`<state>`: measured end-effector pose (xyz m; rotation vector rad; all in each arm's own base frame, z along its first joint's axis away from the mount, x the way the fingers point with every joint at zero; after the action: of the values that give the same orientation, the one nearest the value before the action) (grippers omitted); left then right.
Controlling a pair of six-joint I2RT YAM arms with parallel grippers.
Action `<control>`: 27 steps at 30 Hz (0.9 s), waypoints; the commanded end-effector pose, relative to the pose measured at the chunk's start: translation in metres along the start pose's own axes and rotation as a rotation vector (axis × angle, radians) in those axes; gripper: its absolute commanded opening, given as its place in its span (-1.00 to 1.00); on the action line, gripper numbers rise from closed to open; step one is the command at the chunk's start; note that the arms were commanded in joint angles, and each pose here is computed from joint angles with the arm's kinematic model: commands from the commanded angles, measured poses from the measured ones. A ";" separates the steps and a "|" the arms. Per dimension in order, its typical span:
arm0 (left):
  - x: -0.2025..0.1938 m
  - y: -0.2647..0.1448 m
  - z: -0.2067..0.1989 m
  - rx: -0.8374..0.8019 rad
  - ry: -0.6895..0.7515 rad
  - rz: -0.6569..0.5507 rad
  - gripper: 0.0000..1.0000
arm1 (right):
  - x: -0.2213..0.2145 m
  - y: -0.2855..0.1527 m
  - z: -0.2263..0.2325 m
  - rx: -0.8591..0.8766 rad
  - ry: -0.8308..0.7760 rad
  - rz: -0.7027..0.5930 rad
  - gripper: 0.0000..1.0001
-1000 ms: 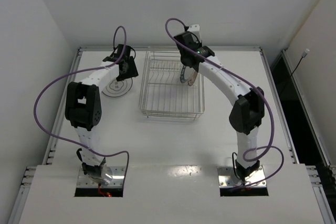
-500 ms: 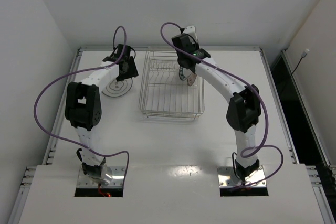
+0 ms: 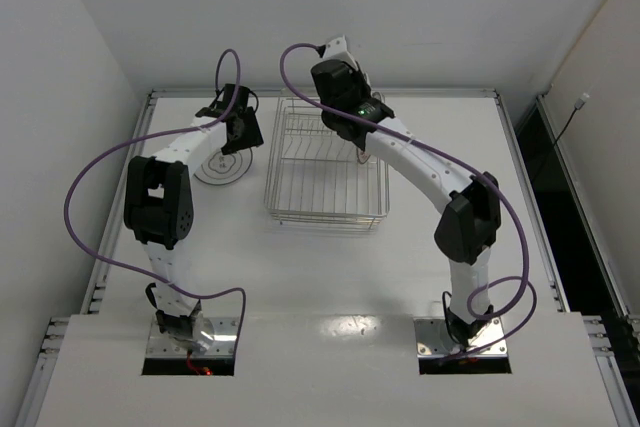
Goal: Load the plates into the dish rack
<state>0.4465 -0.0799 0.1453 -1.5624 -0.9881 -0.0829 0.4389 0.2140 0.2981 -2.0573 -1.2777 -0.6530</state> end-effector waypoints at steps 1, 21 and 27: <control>0.020 -0.013 -0.009 -0.036 -0.027 -0.058 0.10 | 0.031 -0.019 -0.053 -0.120 0.091 -0.076 -1.00; 0.019 -0.013 -0.010 -0.043 -0.026 -0.052 0.10 | -0.007 0.003 -0.008 -0.074 -0.015 -0.013 -1.00; 0.019 -0.013 -0.008 -0.029 -0.025 -0.053 0.10 | -0.027 0.014 0.021 -0.037 -0.057 0.040 -1.00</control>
<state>0.4465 -0.0799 0.1453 -1.5624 -0.9881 -0.0829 0.4378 0.2083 0.2696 -2.1375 -1.2966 -0.5677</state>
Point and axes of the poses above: each gripper's point midway between its finger pads, its own y axis out along the fingers, its own z axis along the line the jaws close on, x = y × z, the point moved 6 cm from there along -y, back along the fingers, and after that the axes turned 14 degrees about -y, right-handed, at the moved point
